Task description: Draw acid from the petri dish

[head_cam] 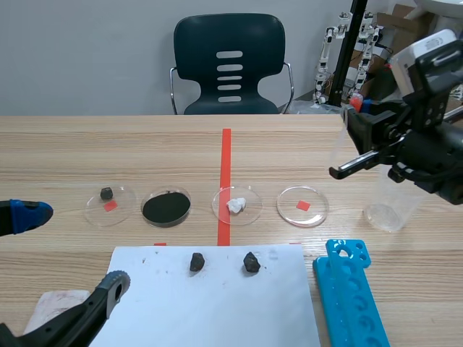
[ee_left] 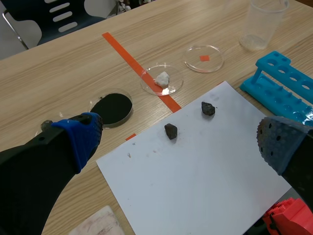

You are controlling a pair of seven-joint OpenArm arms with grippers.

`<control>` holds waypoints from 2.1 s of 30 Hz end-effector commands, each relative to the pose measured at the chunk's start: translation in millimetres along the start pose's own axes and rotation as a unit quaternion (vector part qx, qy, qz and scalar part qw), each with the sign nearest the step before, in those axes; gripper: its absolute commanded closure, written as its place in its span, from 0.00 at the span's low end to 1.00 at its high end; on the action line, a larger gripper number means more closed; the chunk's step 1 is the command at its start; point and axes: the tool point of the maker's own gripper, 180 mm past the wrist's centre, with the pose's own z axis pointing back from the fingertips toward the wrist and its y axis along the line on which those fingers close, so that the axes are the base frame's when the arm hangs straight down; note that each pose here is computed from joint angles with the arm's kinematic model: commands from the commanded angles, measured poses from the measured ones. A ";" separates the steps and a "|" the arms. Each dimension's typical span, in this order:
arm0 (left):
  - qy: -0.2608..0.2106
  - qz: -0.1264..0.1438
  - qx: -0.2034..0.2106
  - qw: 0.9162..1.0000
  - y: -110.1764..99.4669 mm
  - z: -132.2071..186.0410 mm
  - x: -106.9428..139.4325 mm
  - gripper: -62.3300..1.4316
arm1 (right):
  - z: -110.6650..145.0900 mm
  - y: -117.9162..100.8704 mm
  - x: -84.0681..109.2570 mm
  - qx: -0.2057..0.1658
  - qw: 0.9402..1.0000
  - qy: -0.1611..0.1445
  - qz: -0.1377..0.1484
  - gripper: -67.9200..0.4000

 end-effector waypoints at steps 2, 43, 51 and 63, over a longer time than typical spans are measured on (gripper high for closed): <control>-0.021 0.000 0.001 1.000 -1.0 -0.8 13.1 0.00 | -7.1 -0.8 5.1 0.001 1.000 -0.010 -0.004 0.99; -0.021 0.000 0.001 1.000 -1.0 -0.8 13.1 0.00 | -25.9 8.9 -46.8 -0.009 0.999 0.028 -0.044 0.99; -0.021 0.000 0.001 1.000 -1.0 -0.8 13.1 0.00 | -23.5 8.1 -57.3 -0.011 0.999 0.035 -0.040 0.99; -0.021 0.000 0.001 1.000 -1.0 -0.8 13.1 0.00 | -22.1 7.4 -61.0 -0.013 0.999 0.032 -0.042 0.99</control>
